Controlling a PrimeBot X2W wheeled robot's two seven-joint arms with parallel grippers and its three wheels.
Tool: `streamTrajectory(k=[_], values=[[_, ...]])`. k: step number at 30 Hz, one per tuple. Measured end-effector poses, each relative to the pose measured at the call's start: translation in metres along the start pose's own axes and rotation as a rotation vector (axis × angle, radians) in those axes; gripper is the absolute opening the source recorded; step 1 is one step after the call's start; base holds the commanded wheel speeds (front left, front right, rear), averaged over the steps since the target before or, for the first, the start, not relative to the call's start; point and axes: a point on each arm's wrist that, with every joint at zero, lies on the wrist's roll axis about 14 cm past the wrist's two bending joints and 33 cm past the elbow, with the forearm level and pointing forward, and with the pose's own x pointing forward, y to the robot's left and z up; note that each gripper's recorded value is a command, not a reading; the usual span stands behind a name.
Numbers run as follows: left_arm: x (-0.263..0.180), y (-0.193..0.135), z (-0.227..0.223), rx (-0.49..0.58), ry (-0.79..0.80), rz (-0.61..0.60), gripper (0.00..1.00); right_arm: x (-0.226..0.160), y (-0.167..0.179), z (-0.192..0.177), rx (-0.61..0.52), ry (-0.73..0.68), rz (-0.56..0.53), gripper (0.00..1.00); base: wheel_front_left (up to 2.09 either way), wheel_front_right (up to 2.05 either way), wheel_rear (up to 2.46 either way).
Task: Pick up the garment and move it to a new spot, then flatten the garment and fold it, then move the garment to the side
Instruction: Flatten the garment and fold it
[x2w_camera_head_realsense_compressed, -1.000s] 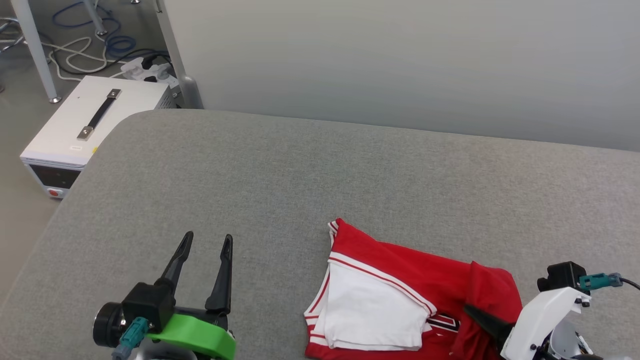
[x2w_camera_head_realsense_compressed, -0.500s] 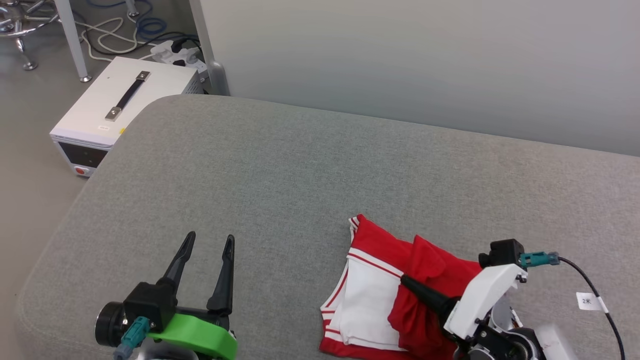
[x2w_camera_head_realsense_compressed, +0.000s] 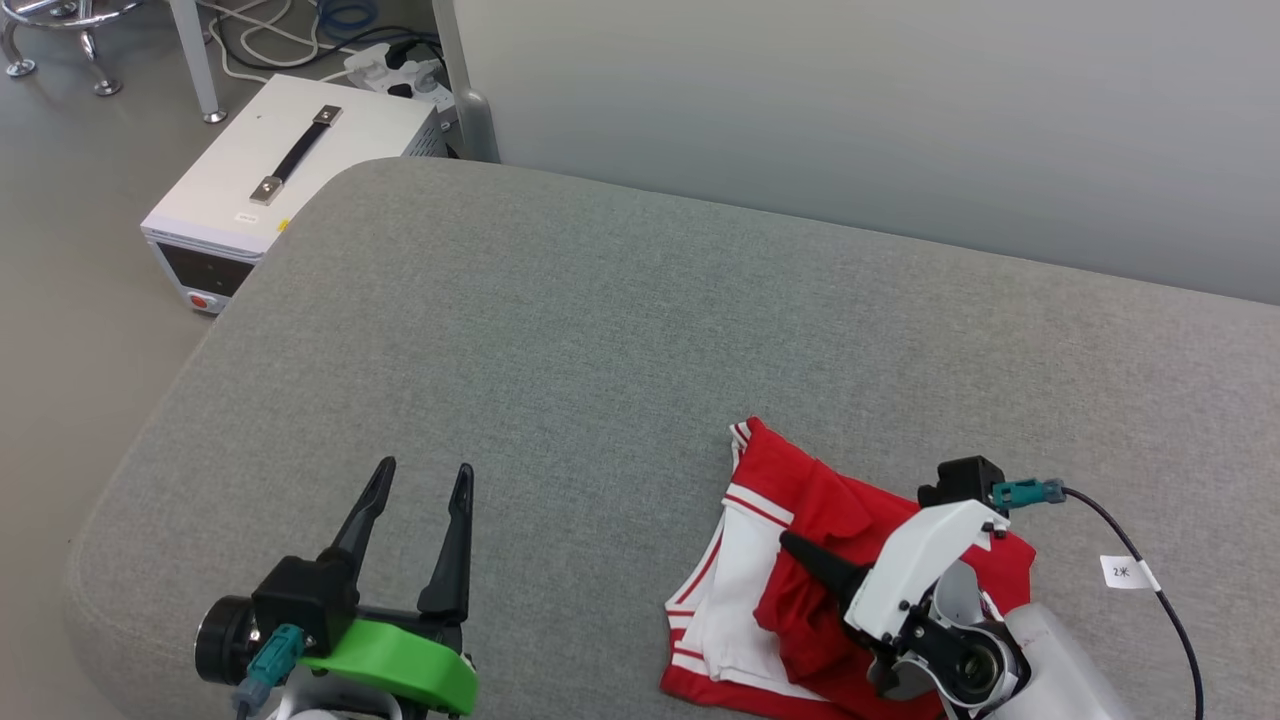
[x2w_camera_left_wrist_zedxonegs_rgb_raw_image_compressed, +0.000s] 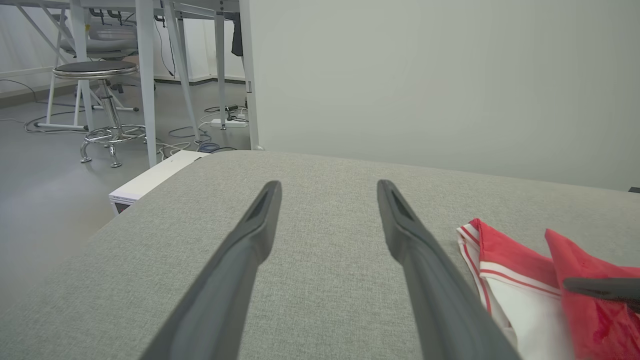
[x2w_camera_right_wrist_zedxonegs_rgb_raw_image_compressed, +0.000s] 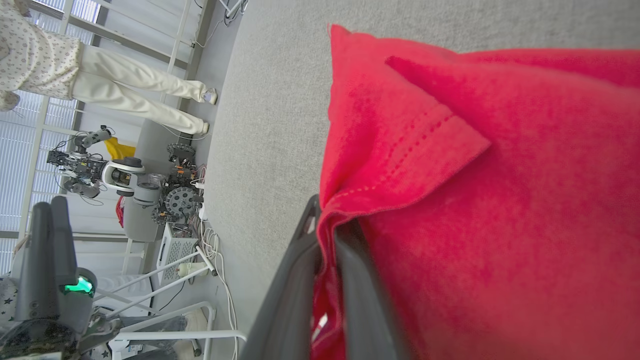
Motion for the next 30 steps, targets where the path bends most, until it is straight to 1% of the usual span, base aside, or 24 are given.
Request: streamTrajectory(k=[1,2,3,6,10,14,17,20,21,23,26,29,30], values=[[0.001,0.001,0.0,0.001,0.001,0.003,1.0,0.002,-0.001,-0.002,-0.003,0.009,-0.005,0.0,0.0,0.0,0.0],[0.001,0.002,0.0,0.002,0.002,0.006,1.0,0.004,0.0,-0.004,-0.01,0.015,-0.003,0.36,0.0,0.0,0.0],[0.001,0.002,-0.001,0.003,0.003,0.008,1.0,0.006,0.001,-0.005,-0.012,0.018,0.0,1.0,0.0,0.0,0.0],[0.001,0.004,-0.002,0.003,0.008,0.013,1.0,0.01,0.009,-0.009,-0.009,0.032,0.025,1.0,0.0,0.0,0.0],[0.0,0.005,-0.001,0.003,0.003,0.014,1.0,0.012,0.032,-0.007,0.017,0.026,0.098,1.0,0.0,0.0,0.0],[0.0,0.003,0.003,0.001,-0.012,0.008,1.0,0.011,0.065,0.006,0.01,-0.019,0.189,1.0,0.0,0.0,0.0],[0.002,0.0,0.006,-0.002,-0.022,-0.004,1.0,0.006,0.079,0.019,-0.03,-0.07,0.219,1.0,0.0,0.0,0.0],[0.005,-0.004,0.009,-0.005,-0.033,-0.019,1.0,-0.001,0.083,0.037,-0.158,-0.139,0.205,1.0,0.0,0.0,0.0],[0.006,-0.006,0.009,-0.011,-0.035,-0.026,1.0,-0.006,0.082,0.047,-0.231,-0.174,0.188,1.0,0.0,0.0,0.0],[0.009,-0.011,0.01,-0.022,-0.04,-0.041,1.0,-0.021,0.07,0.071,-0.388,-0.248,0.127,1.0,0.0,0.0,0.0],[0.014,-0.019,0.011,-0.031,-0.046,-0.065,1.0,-0.047,0.055,0.103,-0.561,-0.355,0.044,1.0,0.0,0.0,0.0],[0.019,-0.028,0.012,-0.046,-0.049,-0.091,1.0,-0.077,0.045,0.134,-0.709,-0.472,-0.029,1.0,0.0,0.0,0.0],[0.021,-0.031,0.011,-0.049,-0.048,-0.1,1.0,-0.086,0.043,0.141,-0.741,-0.506,-0.048,1.0,0.0,0.0,0.0]])
